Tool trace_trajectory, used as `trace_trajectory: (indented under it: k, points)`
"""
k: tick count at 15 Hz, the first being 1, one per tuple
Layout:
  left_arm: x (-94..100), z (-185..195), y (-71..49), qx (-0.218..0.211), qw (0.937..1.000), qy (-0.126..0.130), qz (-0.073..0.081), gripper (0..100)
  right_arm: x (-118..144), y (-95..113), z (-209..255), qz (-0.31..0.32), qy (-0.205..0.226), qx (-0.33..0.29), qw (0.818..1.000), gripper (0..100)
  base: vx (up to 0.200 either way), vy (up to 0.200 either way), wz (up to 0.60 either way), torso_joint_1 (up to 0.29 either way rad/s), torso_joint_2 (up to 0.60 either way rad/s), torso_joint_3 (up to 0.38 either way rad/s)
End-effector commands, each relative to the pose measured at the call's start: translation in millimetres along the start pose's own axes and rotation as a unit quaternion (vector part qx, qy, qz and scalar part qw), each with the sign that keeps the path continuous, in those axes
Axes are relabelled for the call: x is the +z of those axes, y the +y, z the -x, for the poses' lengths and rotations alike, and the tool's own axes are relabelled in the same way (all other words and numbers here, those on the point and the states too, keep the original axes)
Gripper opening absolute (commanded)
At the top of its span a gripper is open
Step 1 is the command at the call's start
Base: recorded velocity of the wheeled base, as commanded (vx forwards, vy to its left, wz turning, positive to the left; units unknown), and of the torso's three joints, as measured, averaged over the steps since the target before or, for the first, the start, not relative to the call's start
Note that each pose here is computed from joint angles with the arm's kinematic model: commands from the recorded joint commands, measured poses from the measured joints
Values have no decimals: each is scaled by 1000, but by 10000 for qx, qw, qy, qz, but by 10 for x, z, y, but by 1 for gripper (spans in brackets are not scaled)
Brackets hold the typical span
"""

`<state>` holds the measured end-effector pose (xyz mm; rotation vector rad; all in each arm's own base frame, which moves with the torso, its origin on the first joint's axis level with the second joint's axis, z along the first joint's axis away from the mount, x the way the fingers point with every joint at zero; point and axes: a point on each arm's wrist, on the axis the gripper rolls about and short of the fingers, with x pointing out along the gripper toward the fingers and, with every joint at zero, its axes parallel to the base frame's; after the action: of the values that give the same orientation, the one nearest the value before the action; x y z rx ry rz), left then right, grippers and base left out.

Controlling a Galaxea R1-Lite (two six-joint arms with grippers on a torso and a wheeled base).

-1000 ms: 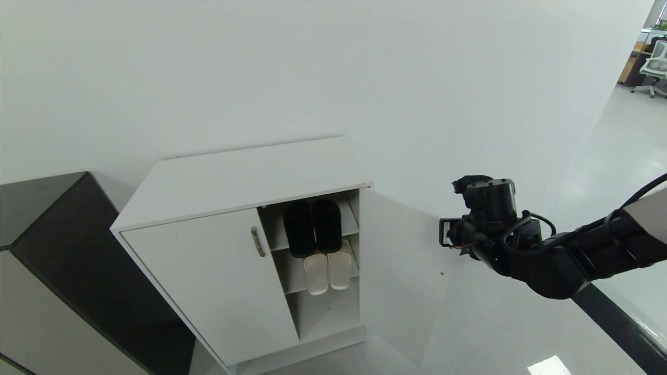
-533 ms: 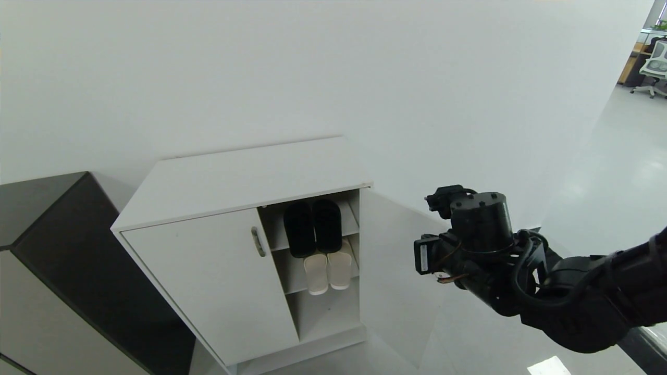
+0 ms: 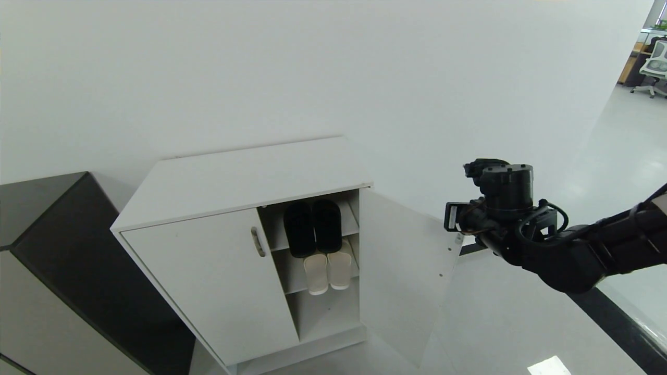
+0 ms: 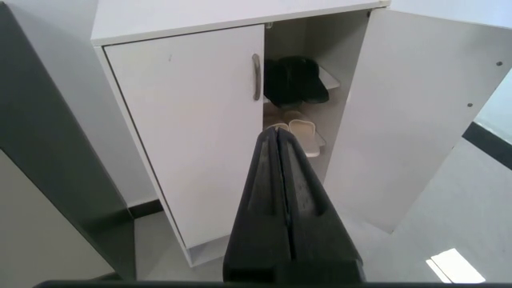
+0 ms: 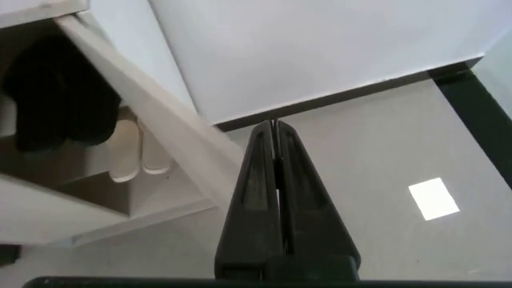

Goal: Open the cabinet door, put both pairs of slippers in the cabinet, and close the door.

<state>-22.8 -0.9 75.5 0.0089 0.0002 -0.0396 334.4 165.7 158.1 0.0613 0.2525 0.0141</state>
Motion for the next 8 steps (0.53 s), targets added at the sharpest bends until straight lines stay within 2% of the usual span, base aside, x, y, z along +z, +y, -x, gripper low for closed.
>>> trace_trajectory:
  k: [1, 8]
  points:
    - [0, -1, 0, -2, 10000, 6, -1, 0, -121, -11, -188, 36, 119, -111, 9999, 0, 0, 0, 0, 0, 0, 0]
    - [0, -1, 0, 6, 10000, 6, -1, 0, -269, 23, -289, 125, 298, -130, 9994, 0, 0, 0, 0, 0, 0, 0]
